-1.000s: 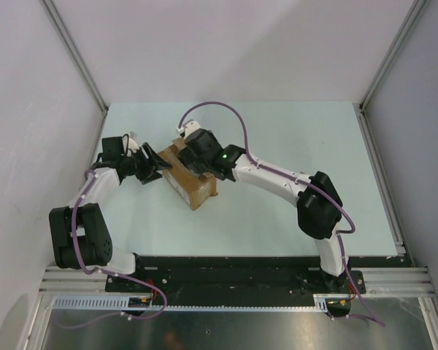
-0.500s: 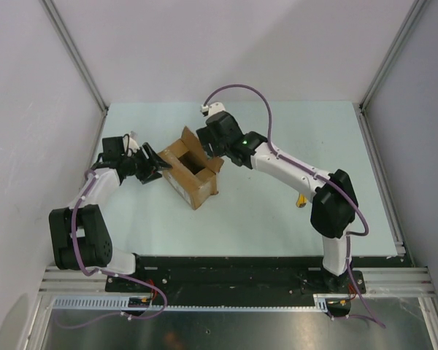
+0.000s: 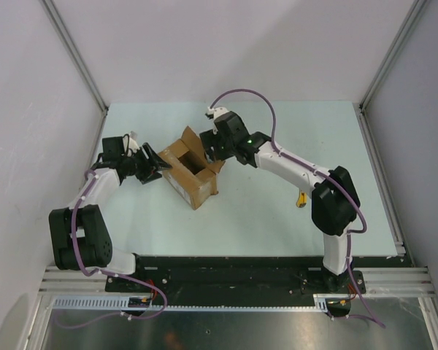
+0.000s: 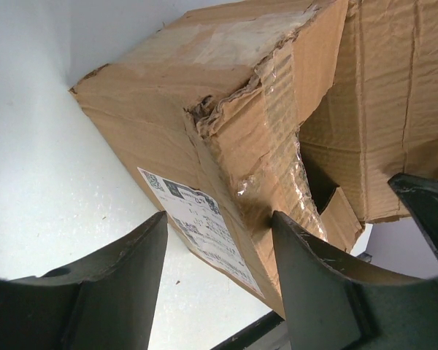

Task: Unpack the express box

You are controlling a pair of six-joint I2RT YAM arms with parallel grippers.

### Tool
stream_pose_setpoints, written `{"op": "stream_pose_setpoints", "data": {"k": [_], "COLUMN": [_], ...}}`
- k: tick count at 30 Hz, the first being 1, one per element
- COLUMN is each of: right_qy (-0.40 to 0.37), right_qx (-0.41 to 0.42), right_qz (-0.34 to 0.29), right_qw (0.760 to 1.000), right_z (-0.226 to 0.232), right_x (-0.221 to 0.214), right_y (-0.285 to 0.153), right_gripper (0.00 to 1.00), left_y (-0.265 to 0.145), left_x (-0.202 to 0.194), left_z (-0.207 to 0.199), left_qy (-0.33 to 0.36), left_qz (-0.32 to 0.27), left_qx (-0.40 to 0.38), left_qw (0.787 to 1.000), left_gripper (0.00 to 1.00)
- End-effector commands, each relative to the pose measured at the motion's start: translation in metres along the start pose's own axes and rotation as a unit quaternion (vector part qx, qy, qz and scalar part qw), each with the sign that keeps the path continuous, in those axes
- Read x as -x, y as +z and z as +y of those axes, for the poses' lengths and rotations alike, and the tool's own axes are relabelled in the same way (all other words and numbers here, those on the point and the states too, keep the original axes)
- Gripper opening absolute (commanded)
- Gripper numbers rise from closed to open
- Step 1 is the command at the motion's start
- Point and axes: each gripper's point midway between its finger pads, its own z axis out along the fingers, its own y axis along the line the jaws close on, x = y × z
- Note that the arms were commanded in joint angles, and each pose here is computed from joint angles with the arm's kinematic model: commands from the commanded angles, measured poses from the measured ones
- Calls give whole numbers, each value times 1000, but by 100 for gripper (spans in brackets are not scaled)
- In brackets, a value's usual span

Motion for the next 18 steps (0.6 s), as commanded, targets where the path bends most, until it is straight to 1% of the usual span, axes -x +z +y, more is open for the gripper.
{"op": "stream_pose_setpoints", "data": {"k": [1,2,5,8,9,11,13,15,16,18], "right_qy": [8,8,18,27,29,28,24,14,12,10], "right_qx": [49,75,84,75,71,65,63,66,71,80], "right_qz": [13,22,40,41,36,20,-6,-30,-54,-79], "right_qw": [999,997,996,996,996,997,998,997,996,994], "right_z": [22,32,34,30,26,23,22,24,27,30], "right_x": [-12,-16,-27,-29,-25,-12,12,32,51,68], "right_y": [14,14,19,19,17,11,-3,-15,-28,-40], "right_gripper": [73,69,65,65,66,72,80,83,85,86], "left_y": [-1,-1,-2,-3,-3,-3,-3,-3,-3,-3], "left_x": [-5,-5,-3,-3,-3,-2,-2,-3,-3,-2], "left_z": [10,8,5,5,4,4,3,3,3,3], "left_qy": [12,12,14,16,17,18,20,19,19,22], "left_qz": [8,9,8,6,6,6,5,6,7,5], "left_qx": [23,19,14,13,13,13,11,11,10,11], "left_qw": [1000,1000,1000,1000,1000,1000,1000,1000,1000,1000], "left_gripper": [63,63,64,64,64,64,64,64,64,64]}}
